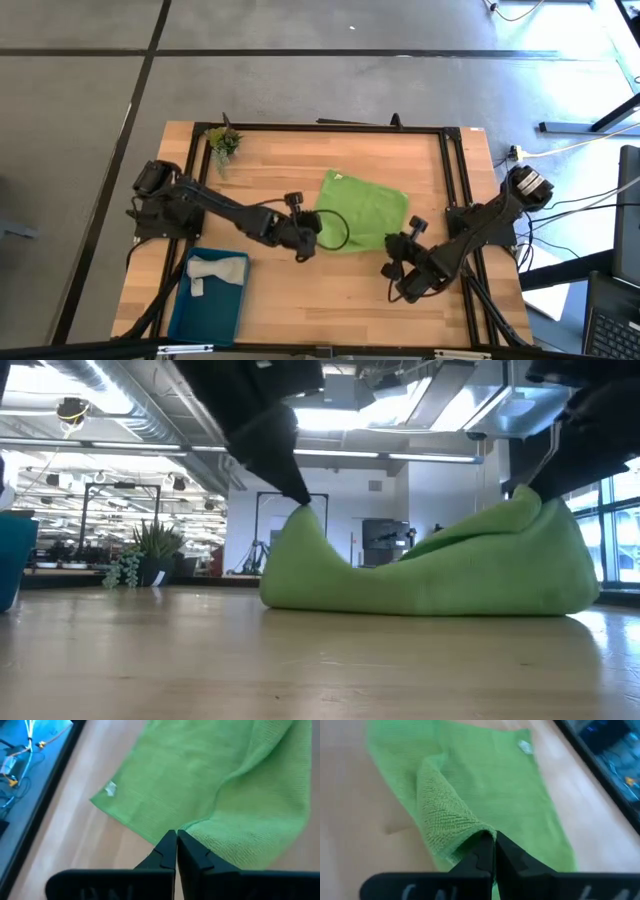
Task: Roll microfiber towels into tight, uniform cylinder then place into a basket
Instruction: Roll the green towel
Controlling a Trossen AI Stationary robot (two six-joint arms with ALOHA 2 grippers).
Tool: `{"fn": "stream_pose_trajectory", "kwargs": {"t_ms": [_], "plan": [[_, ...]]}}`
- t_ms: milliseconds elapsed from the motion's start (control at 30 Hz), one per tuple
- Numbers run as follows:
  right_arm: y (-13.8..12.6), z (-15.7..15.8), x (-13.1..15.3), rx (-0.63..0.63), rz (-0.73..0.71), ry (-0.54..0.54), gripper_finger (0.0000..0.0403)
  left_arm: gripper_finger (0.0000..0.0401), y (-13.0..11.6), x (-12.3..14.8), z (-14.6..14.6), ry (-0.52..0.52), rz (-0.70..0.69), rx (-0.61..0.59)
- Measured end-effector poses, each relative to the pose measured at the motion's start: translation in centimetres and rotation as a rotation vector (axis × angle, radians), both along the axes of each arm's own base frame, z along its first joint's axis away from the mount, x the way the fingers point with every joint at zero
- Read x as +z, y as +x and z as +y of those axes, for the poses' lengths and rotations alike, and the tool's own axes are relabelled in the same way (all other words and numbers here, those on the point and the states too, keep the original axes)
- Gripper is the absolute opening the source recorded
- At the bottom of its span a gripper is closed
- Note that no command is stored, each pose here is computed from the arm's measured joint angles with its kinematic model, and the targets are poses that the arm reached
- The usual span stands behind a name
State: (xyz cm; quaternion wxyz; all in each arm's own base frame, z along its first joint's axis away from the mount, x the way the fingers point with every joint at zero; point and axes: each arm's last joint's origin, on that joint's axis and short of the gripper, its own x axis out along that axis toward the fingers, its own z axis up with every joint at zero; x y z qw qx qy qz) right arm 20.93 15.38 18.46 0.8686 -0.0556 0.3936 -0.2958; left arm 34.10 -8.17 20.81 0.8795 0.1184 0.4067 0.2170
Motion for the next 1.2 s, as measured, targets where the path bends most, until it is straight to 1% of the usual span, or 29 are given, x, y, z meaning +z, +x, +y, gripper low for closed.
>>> {"fn": "stream_pose_trajectory", "kwargs": {"t_ms": [200,333,533,633,700,767,867,1067,1200], "plan": [[-0.3,-1.8,0.1,-0.138,0.031,-0.018,0.0006,0.0000,1.0,0.3,2.5,0.050,-0.007,0.001],[-0.3,-2.8,0.2,-0.200,0.061,-0.041,0.0006,0.0000,1.3,0.3,4.5,0.055,-0.002,0.054],[-0.3,-4.7,-0.4,-0.298,0.092,-0.060,0.0006,0.0000,1.9,0.5,7.2,0.067,-0.025,0.086],[-0.4,-5.7,-1.0,-0.335,0.128,-0.075,0.0006,0.0000,2.2,0.2,8.4,0.070,-0.012,0.080],[-0.6,-6.4,-1.3,-0.358,0.149,-0.090,0.0006,0.0000,2.7,0.2,9.1,0.077,-0.039,0.091],[-0.7,-7.1,-1.6,-0.382,0.169,-0.104,0.0006,0.0000,2.7,0.1,9.8,0.082,-0.031,0.093],[-0.8,-7.9,-2.0,-0.415,0.189,-0.114,0.0006,0.0000,2.9,0.3,10.6,0.058,-0.057,0.084],[-1.1,-9.0,-2.6,-0.456,0.213,-0.127,0.0006,0.0000,3.0,0.4,12.1,0.051,-0.075,0.110],[-1.2,-9.5,-2.8,-0.470,0.220,-0.139,0.0006,0.0000,3.3,-0.5,12.8,0.048,-0.064,0.121]]}}
